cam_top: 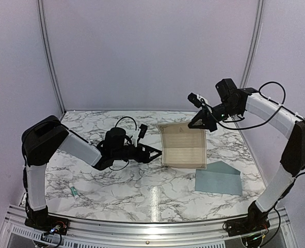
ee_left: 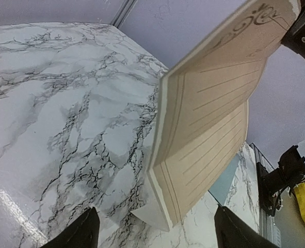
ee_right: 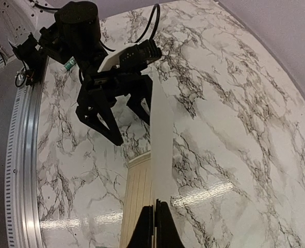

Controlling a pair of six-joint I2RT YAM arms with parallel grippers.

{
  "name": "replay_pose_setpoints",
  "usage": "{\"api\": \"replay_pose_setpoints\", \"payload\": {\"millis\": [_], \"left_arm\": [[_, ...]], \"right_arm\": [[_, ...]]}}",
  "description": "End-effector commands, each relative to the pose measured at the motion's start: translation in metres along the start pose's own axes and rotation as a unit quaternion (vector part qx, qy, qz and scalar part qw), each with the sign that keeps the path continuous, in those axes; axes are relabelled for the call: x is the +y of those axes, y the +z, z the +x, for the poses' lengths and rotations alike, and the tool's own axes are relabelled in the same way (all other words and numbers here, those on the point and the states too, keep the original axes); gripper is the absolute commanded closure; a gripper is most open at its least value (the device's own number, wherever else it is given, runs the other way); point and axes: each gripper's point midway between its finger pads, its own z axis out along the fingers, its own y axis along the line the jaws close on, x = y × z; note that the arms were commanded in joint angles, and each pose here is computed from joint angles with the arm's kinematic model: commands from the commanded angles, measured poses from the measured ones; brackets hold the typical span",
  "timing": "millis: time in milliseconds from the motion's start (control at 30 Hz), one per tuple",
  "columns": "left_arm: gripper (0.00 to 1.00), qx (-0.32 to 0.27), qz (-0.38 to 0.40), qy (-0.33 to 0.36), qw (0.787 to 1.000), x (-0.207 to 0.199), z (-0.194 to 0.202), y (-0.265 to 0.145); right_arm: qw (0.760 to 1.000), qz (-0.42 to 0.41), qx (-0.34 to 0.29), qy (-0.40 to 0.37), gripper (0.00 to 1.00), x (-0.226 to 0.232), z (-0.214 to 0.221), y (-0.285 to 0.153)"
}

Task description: Place the letter into the envelope and seal it

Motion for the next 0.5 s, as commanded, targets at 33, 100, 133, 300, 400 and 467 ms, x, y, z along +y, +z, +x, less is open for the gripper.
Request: {"api": "replay_pose_setpoints", "payload": {"millis": [33, 100, 133, 300, 400, 467], "left_arm": [[0.26, -0.068, 0.105, -0.037, 0.991, -0.021, -0.023, 0.008], [0.31, -0.073, 0.127, -0.057, 0.988, -0.023, -0.023, 0.012], [0.33, -0.073, 0.134, -0.062, 0.986, -0.023, -0.022, 0.014], [0.40, -0.073, 0.153, -0.072, 0.983, -0.022, -0.019, 0.019], [0.45, -0.061, 0.165, -0.078, 0.981, -0.024, -0.013, 0.023], [0.49, -0.051, 0.175, -0.083, 0.980, -0.027, -0.009, 0.026]], "right_arm": [[1.000, -0.012, -0.015, -0.011, 1.00, 0.010, -0.005, -0.002], [1.000, -0.015, -0.015, -0.009, 1.00, 0.010, -0.004, -0.001], [1.000, -0.015, -0.014, -0.009, 1.00, 0.010, -0.004, 0.000], [1.000, -0.014, -0.012, -0.006, 1.00, 0.008, -0.002, 0.002], [1.000, -0.014, -0.011, -0.004, 1.00, 0.006, -0.001, 0.003], [1.000, -0.014, -0.011, -0.003, 1.00, 0.006, -0.001, 0.004]]}}
